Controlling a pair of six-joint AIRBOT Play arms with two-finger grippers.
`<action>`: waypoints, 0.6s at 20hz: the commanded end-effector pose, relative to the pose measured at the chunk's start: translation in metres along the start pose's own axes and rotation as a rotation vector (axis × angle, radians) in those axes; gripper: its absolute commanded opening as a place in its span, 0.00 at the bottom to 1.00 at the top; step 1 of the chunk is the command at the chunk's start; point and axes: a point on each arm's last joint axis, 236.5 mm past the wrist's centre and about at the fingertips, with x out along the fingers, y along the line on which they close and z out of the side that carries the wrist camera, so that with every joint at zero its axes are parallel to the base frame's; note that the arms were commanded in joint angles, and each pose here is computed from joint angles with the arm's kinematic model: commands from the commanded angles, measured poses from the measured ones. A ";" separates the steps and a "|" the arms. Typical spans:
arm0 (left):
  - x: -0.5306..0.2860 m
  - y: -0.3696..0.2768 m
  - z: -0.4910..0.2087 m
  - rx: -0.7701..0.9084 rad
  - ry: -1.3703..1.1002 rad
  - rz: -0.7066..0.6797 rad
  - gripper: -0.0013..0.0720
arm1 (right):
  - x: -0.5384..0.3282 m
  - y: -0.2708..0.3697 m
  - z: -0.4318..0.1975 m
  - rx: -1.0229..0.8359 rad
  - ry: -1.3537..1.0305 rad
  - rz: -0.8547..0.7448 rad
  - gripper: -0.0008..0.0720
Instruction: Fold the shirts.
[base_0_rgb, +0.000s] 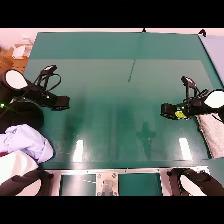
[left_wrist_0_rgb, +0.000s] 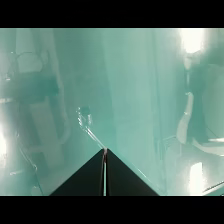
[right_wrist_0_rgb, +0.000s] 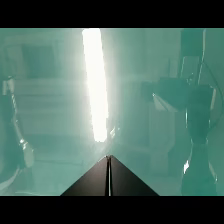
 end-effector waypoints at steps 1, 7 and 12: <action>0.000 0.000 0.000 0.001 0.000 0.000 0.05 | 0.000 0.000 0.000 0.000 0.000 0.001 0.03; 0.000 0.000 0.000 0.001 0.000 0.000 0.05 | 0.000 0.000 0.000 0.000 0.000 0.001 0.03; 0.000 -0.011 0.002 -0.015 -0.011 -0.045 0.05 | 0.000 0.000 0.000 0.000 -0.002 0.001 0.03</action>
